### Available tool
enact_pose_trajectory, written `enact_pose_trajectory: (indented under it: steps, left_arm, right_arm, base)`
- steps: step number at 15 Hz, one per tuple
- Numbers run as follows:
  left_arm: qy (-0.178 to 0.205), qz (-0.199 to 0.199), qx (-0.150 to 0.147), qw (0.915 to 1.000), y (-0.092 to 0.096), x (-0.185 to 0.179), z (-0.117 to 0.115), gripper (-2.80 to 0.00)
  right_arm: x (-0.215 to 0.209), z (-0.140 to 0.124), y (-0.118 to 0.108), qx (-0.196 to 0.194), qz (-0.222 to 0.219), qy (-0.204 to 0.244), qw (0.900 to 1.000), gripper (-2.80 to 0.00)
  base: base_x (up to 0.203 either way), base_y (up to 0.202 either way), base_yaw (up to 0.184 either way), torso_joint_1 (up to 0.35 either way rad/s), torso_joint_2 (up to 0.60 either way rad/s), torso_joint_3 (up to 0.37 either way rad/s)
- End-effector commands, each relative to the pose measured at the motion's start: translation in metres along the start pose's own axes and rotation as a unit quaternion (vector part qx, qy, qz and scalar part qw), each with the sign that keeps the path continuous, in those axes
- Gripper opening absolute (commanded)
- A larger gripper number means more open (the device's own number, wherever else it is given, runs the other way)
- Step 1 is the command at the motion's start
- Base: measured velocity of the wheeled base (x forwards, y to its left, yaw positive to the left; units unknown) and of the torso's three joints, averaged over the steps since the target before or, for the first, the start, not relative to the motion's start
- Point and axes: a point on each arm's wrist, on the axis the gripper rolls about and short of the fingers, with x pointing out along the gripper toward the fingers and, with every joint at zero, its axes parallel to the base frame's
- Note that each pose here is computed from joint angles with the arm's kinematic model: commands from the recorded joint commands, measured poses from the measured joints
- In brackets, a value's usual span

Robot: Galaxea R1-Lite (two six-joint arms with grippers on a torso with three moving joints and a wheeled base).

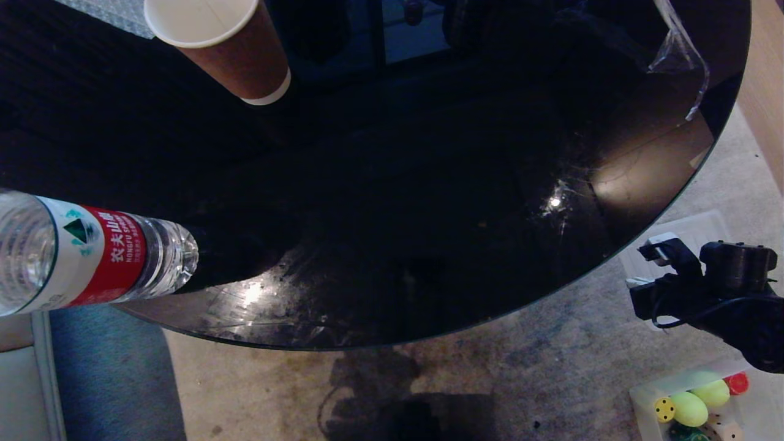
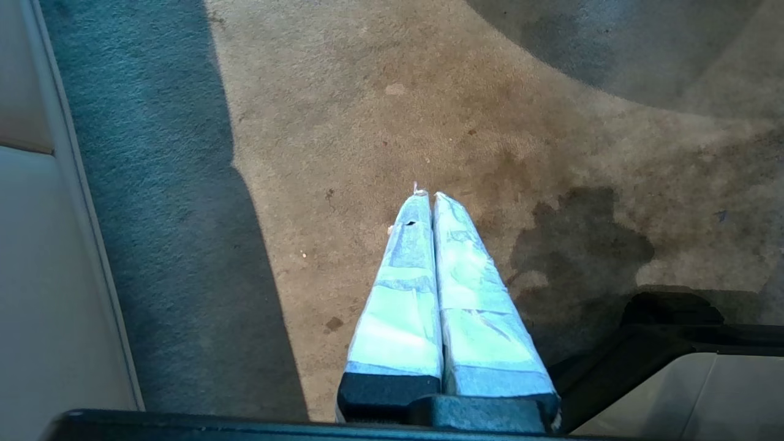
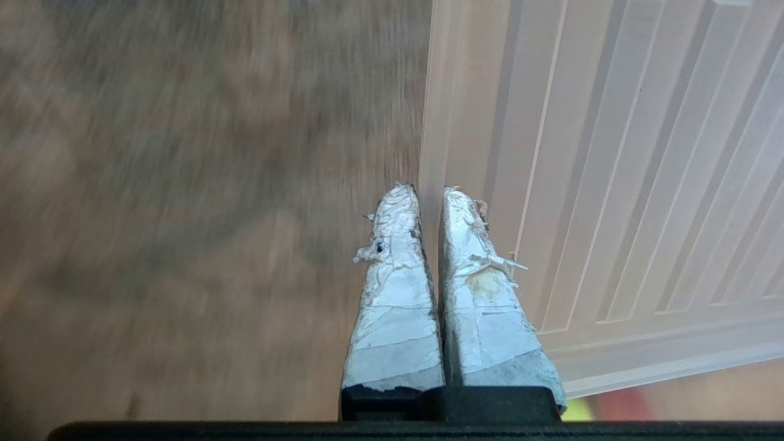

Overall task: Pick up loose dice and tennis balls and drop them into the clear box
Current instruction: Close the lid

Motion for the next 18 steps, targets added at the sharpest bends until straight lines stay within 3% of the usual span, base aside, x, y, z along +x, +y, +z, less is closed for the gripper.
enact_pose_trajectory:
  steps: [1, 4, 6, 9, 18]
  left_arm:
    - [0.000, 0.000, 0.000, 1.0000, 0.000, 0.000, 0.000, -2.80]
    - [0.000, 0.000, 0.000, 1.0000, 0.000, 0.000, 0.000, -2.80]
    - [0.000, 0.000, 0.000, 1.0000, 0.000, 0.000, 0.000, -2.80]
    - [0.000, 0.000, 0.000, 1.0000, 0.000, 0.000, 0.000, -2.80]
    - [0.000, 0.000, 0.000, 1.0000, 0.000, 0.000, 0.000, -2.80]
  right_arm:
    - [-0.043, 0.007, -0.005, -0.004, -0.012, -0.003, 1.000, -2.80]
    - [-0.068, -0.018, -0.006, -0.005, -0.013, 0.052, 0.999, -2.80]
    - [-0.079, -0.025, -0.004, -0.001, -0.014, 0.065, 0.998, -2.80]
    - [-0.091, -0.015, -0.004, 0.002, -0.019, 0.036, 0.999, -2.80]
    - [-0.094, -0.020, 0.001, 0.013, 0.002, 0.039, 0.999, -2.80]
  base:
    - [0.000, 0.000, 0.000, 0.000, 0.00, 0.000]
    - [0.000, 0.000, 0.000, 0.000, 0.00, 0.000]
    - [0.000, 0.000, 0.000, 0.000, 0.00, 0.000]
    - [0.000, 0.000, 0.000, 0.000, 0.00, 0.000]
    - [0.000, 0.000, 0.000, 0.000, 0.00, 0.000]
